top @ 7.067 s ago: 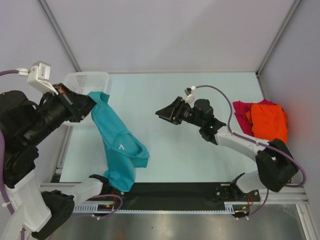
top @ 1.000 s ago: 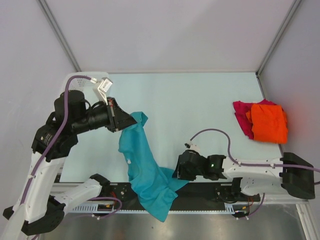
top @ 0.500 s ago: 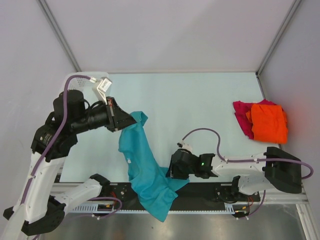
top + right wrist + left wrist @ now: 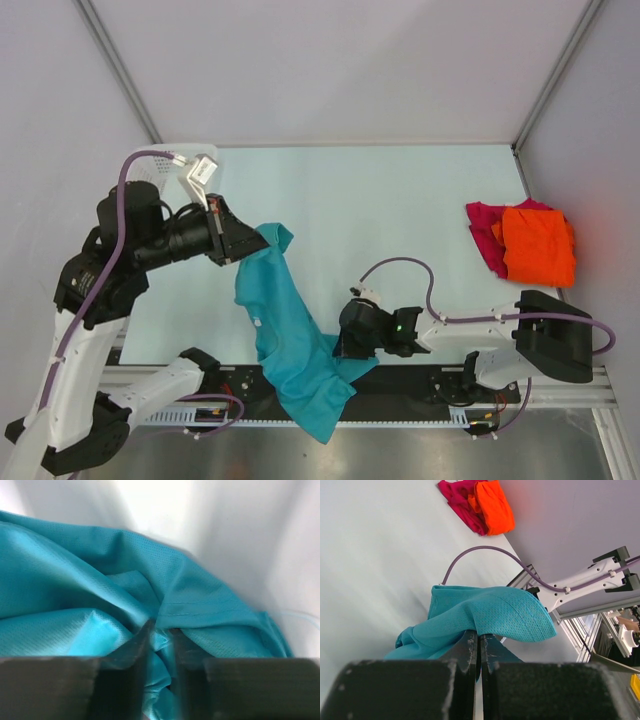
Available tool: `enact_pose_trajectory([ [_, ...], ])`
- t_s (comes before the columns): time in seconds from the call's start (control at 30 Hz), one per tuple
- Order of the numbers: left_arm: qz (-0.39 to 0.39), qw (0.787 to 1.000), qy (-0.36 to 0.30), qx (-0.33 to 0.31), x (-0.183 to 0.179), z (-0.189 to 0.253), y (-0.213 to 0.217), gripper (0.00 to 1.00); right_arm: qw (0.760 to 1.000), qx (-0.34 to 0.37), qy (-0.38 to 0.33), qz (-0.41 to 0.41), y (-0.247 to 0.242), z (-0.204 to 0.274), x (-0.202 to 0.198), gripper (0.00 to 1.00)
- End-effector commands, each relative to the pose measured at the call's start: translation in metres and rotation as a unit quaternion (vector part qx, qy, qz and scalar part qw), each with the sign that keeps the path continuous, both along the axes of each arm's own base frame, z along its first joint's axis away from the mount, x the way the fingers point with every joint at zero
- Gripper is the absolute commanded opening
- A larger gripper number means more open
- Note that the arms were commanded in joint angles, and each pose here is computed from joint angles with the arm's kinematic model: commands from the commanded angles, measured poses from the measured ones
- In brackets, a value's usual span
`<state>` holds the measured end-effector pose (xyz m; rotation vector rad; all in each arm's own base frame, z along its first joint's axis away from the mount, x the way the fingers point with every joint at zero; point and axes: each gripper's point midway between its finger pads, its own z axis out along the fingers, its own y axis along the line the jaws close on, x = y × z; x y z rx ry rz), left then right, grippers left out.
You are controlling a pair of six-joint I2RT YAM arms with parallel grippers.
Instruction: Fold and stack the t-shirts
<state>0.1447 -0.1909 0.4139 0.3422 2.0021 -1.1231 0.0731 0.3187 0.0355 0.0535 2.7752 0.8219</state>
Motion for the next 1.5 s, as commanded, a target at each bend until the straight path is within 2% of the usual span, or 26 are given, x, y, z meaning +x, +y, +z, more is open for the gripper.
enact_pose_trajectory([
  [0.0, 0.002, 0.999, -0.035, -0.012, -0.003, 0.018, 0.004, 0.0, 0.999, 0.025, -0.027, 0.001, 0.014, 0.019, 0.008, 0.08],
  [0.03, 0.001, 0.999, -0.036, -0.012, -0.004, 0.019, 0.004, 0.0, 0.999, 0.026, -0.03, 0.0, 0.014, 0.022, 0.009, 0.01],
  [0.07, 0.001, 0.999, -0.036, -0.012, -0.004, 0.02, 0.004, 0.0, 0.999, 0.028, -0.036, -0.001, 0.015, 0.025, 0.011, 0.0],
  [0.37, 0.008, 0.999, -0.04, -0.009, -0.005, 0.019, 0.008, 0.0, 0.993, 0.005, -0.117, -0.012, 0.005, 0.059, 0.034, 0.0],
  [0.67, 0.029, 0.999, -0.046, 0.003, 0.011, 0.023, 0.009, 0.0, 0.969, -0.031, -0.232, -0.075, -0.017, 0.136, 0.109, 0.0],
  [0.93, 0.082, 0.995, -0.061, 0.017, 0.03, 0.04, 0.02, 0.0, 0.93, -0.055, -0.32, -0.173, -0.081, 0.219, 0.181, 0.0],
  [1.07, 0.141, 0.988, -0.054, 0.026, 0.05, 0.044, 0.035, 0.0, 0.896, -0.083, -0.357, -0.249, -0.124, 0.257, 0.214, 0.0],
  [1.17, 0.214, 0.974, -0.053, 0.041, 0.063, 0.043, 0.06, 0.0, 0.863, -0.118, -0.392, -0.297, -0.154, 0.288, 0.221, 0.0],
  [1.23, 0.266, 0.96, -0.055, 0.065, 0.069, 0.038, 0.08, 0.0, 0.851, -0.123, -0.404, -0.313, -0.164, 0.303, 0.223, 0.0],
  [1.47, 0.312, 0.946, -0.063, 0.068, 0.074, 0.046, 0.099, 0.0, 0.815, -0.133, -0.437, -0.357, -0.192, 0.345, 0.224, 0.0],
])
